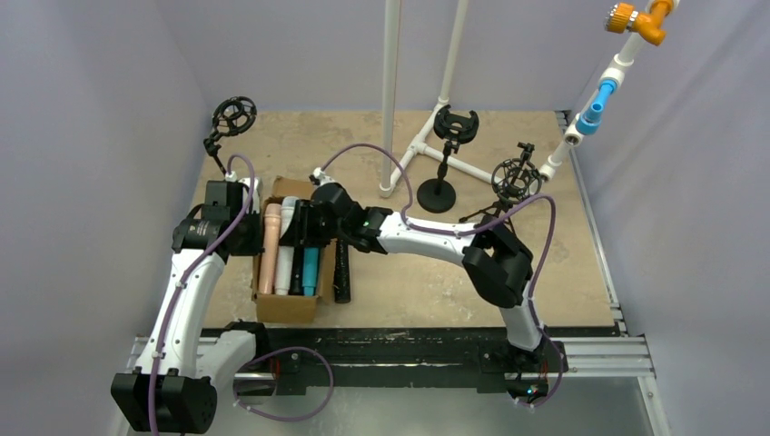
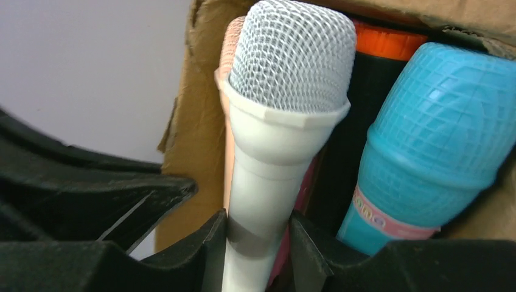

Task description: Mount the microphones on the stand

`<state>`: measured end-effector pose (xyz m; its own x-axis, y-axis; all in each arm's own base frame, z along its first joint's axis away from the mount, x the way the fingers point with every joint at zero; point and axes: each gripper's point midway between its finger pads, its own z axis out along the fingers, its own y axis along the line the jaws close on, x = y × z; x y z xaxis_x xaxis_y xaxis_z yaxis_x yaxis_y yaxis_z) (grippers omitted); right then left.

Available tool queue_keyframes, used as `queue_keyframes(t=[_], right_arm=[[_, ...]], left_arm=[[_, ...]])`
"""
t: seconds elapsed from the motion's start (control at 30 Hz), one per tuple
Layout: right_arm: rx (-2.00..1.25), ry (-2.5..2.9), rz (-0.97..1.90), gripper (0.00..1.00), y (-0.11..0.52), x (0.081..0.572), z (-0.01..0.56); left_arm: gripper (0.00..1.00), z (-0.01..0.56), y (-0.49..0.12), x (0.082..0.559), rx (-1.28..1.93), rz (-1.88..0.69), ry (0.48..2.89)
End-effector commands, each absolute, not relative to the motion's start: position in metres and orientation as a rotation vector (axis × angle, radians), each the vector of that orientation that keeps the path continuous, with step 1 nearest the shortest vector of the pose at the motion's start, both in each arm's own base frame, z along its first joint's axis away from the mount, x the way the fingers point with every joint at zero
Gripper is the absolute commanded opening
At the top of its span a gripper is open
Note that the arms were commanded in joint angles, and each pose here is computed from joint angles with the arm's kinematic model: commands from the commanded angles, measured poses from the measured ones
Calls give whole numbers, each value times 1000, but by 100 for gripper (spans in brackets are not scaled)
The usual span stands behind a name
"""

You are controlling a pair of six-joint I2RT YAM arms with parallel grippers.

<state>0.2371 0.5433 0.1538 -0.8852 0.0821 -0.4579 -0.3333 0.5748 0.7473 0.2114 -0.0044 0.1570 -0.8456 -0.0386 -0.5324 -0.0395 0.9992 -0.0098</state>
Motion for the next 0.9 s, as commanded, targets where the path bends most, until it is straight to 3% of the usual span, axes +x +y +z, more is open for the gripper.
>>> queue_keyframes(t=[0.0,0.2,0.37,0.57,0.87], right_arm=[[-159,2127,1412,0,533,245,244],[-197,2069,1476,0,499,243,280],[-205,2139,1300,0,436,259,264],[-211,2291,1009,0,371,266,190],[-186,2441,853,0,361,268,100]], left_arm=[[0,180,-12,226,-33,-50,2477],[0,179,-6,226,-48,-7,2482],[0,180,-5,226,-52,0,2477],[0,183,-6,226,-50,-6,2469],[0,186,-6,225,-48,-10,2467]])
